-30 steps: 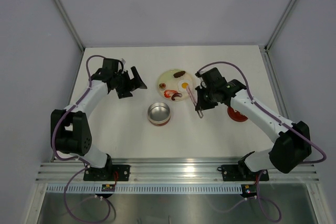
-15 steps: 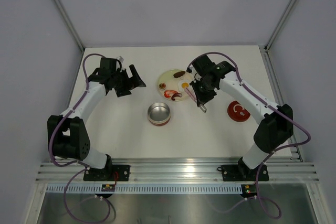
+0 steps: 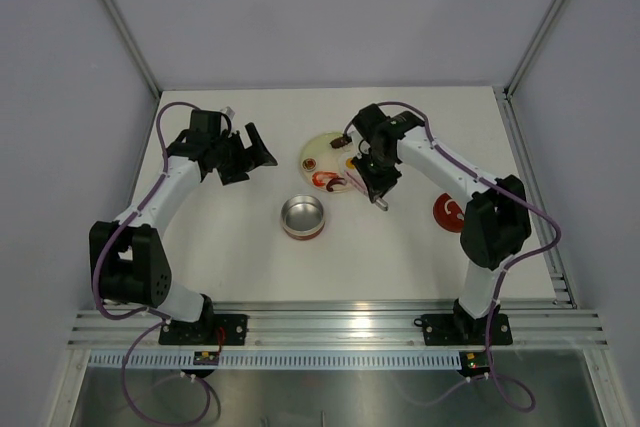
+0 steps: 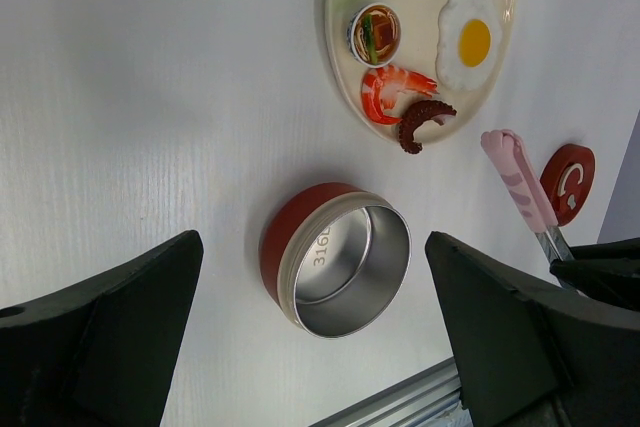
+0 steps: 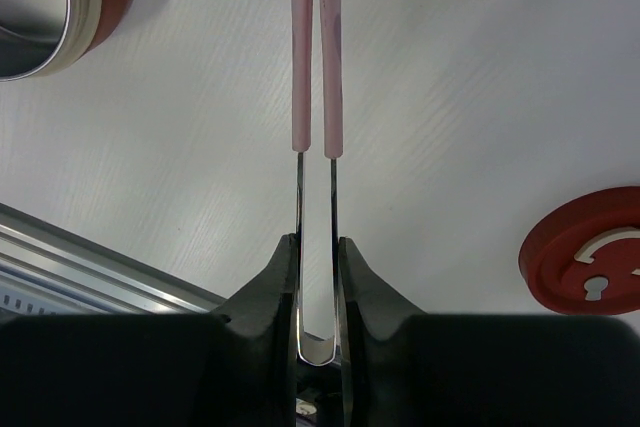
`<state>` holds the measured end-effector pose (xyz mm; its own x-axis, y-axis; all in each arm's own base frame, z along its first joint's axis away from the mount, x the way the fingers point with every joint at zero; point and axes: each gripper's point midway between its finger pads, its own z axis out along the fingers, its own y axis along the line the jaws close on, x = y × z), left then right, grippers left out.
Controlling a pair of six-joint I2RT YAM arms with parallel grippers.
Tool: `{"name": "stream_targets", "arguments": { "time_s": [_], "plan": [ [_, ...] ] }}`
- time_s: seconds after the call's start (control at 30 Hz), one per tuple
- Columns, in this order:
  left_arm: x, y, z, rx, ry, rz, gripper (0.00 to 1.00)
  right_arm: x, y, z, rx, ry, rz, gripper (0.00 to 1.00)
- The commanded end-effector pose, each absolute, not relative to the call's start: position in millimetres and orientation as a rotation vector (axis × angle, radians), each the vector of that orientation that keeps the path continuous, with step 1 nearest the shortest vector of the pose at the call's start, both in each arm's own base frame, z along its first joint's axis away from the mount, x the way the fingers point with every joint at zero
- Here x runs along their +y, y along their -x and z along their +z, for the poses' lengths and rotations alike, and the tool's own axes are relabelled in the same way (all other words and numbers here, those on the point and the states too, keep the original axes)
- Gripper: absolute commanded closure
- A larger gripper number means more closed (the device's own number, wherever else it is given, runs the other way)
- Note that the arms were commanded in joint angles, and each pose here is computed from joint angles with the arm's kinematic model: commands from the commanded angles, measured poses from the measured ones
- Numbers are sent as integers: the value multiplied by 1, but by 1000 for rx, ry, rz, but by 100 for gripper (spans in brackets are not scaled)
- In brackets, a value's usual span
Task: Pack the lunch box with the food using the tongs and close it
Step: Pick up the fake food from the plate.
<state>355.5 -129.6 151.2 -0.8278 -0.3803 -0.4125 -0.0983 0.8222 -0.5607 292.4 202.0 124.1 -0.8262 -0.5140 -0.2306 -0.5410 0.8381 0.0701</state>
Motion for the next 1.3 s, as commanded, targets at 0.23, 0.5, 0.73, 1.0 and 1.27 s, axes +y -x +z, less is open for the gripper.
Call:
{"name": "stream_targets", "arguments": {
  "time_s": [0.23,0.5,0.73,1.0,1.27],
  "plan": [
    [-128,-360,154,2456,346,-708,1,212,-322,115,2767,872,184,75],
    [-127,-361,151,2466,344,-698,1,214,-327,105,2780,885,179,71],
    [-128,-362,148,2477,345,-696,1,207,-332,99,2798,861,147,66],
    [-127,-363,148,2477,345,-693,1,201,-328,95,2817,854,137,65],
    [-127,-362,148,2479,340,-692,1,202,-324,93,2826,865,164,62]
  ]
}}
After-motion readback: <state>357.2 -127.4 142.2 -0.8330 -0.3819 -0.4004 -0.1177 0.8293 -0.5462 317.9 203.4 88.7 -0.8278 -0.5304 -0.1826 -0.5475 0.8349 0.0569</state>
